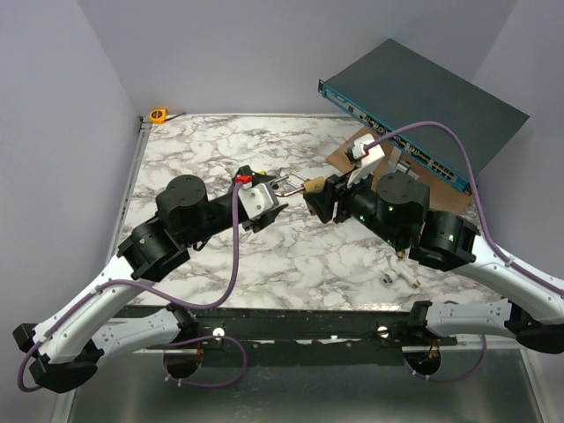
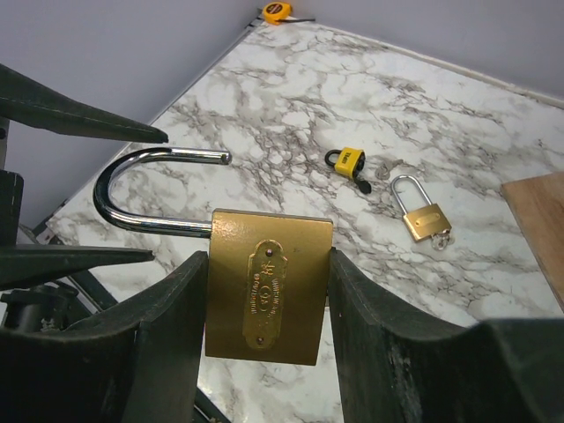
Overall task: Lock with the key
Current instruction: Lock the lock.
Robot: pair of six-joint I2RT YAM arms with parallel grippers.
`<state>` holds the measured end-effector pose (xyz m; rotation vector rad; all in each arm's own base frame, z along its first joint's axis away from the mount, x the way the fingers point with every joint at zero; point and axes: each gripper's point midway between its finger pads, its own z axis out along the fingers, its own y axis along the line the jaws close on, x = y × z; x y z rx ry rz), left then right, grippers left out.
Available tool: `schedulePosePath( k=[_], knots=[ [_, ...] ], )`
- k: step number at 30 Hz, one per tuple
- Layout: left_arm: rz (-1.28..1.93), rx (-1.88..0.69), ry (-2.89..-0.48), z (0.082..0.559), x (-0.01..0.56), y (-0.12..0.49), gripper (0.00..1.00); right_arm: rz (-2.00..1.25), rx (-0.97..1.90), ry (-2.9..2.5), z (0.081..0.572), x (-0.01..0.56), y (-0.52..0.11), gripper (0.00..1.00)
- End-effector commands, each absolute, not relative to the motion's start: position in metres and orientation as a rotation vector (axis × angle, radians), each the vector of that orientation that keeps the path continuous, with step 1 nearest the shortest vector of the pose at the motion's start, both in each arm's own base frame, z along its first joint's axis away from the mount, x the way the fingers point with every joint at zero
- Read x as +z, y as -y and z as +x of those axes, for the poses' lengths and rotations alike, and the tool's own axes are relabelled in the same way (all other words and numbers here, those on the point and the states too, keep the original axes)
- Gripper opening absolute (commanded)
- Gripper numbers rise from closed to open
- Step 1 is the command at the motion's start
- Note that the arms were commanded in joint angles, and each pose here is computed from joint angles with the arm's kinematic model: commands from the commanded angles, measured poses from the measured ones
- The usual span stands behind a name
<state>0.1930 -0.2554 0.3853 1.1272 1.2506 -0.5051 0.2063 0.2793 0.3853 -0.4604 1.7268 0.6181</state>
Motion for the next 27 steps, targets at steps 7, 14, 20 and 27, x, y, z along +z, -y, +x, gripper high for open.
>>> schedulePosePath(
  k=[7, 14, 20, 27],
  knots=[
    [1.120, -0.587, -1.253, 0.179, 0.386, 0.260, 0.44, -0.372, 0.687, -1.612, 0.207, 0.430, -0.272, 0.01],
    [1.091, -0.644, -1.277, 0.177, 0.385, 0.267, 0.33, -0.372, 0.685, -1.614, 0.208, 0.430, -0.275, 0.01],
    [1.010, -0.684, -1.326, 0.182, 0.384, 0.270, 0.25, -0.367, 0.688, -1.611, 0.208, 0.430, -0.275, 0.01],
    [0.928, -0.712, -1.377, 0.186, 0.380, 0.269, 0.17, -0.364, 0.690, -1.608, 0.209, 0.431, -0.276, 0.01]
  ],
)
